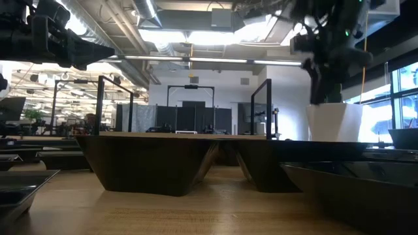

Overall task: Pick & Place Mini shaped plates
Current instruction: Put the leaf-shaped plate on the shelf

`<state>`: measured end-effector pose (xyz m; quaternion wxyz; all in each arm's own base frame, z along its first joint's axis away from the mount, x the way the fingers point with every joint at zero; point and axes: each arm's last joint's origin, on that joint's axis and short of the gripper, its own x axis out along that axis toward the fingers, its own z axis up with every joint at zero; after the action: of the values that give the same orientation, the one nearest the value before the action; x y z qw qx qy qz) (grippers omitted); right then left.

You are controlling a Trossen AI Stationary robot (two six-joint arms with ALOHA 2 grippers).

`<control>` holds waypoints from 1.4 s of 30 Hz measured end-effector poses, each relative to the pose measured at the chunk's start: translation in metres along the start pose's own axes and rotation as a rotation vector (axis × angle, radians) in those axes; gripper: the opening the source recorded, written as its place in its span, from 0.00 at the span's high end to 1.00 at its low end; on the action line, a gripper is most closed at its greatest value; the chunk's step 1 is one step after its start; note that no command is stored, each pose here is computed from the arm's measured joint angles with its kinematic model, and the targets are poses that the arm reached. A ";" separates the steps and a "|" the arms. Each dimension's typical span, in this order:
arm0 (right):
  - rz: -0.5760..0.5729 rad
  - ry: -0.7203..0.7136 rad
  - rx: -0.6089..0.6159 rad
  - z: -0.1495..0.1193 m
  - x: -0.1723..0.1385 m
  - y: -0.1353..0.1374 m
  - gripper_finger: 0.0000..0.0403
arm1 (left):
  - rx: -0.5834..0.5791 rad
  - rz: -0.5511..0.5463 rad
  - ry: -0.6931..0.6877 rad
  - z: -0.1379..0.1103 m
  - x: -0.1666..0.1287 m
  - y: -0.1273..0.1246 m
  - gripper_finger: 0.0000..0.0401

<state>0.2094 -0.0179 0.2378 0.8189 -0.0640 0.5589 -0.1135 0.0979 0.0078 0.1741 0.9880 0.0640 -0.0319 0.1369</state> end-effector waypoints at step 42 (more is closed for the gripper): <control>0.343 0.037 0.144 -0.017 0.024 0.010 0.33 | -0.014 -0.001 0.003 0.000 0.000 0.000 0.99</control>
<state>0.2032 -0.0145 0.2074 0.8184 0.0933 0.5669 -0.0131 0.0979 0.0078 0.1738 0.9885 0.0567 -0.0312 0.1365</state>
